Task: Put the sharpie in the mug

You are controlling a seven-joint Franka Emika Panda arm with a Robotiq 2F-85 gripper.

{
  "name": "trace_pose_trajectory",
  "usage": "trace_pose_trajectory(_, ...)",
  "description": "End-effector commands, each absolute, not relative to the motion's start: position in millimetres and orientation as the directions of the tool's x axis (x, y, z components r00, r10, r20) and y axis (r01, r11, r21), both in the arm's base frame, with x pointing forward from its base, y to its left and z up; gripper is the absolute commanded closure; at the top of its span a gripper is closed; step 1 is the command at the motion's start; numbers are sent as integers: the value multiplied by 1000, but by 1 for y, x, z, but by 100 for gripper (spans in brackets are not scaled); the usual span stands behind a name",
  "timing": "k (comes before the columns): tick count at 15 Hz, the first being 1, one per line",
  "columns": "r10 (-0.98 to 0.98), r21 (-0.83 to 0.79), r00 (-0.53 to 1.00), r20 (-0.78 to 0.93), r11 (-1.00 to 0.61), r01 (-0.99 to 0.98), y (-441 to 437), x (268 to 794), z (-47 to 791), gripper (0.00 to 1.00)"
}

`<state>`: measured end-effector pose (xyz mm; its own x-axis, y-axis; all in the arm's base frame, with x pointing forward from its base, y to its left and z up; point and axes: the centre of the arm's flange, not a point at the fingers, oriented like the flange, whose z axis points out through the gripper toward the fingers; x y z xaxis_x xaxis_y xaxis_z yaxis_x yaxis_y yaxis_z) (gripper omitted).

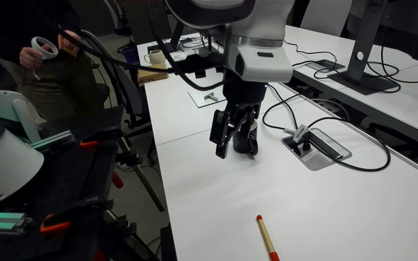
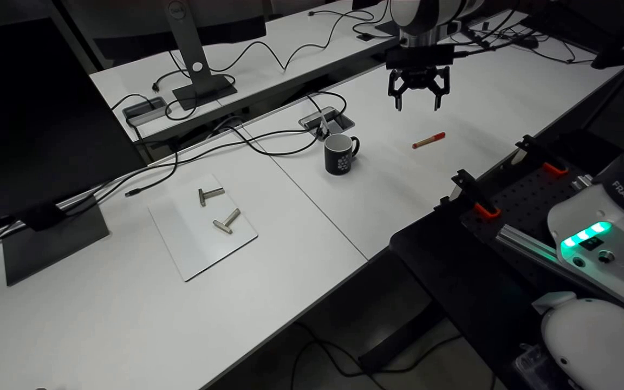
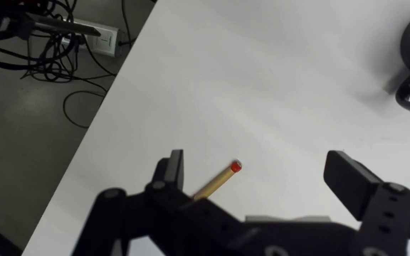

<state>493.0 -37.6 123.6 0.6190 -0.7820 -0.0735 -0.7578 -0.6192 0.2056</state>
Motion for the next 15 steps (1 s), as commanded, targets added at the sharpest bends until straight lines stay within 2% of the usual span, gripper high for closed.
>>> trace_pose_trajectory(1,-846,237,534,8,-517,-823,-35,505,94,0)
trace_pose_trajectory(5,-890,282,457,7,-436,-854,-39,503,75,0)
trace_pose_trajectory(10,-875,274,484,-5,-467,-841,-40,495,78,0)
trace_pose_trajectory(15,-922,153,384,47,-373,-915,-43,505,73,0)
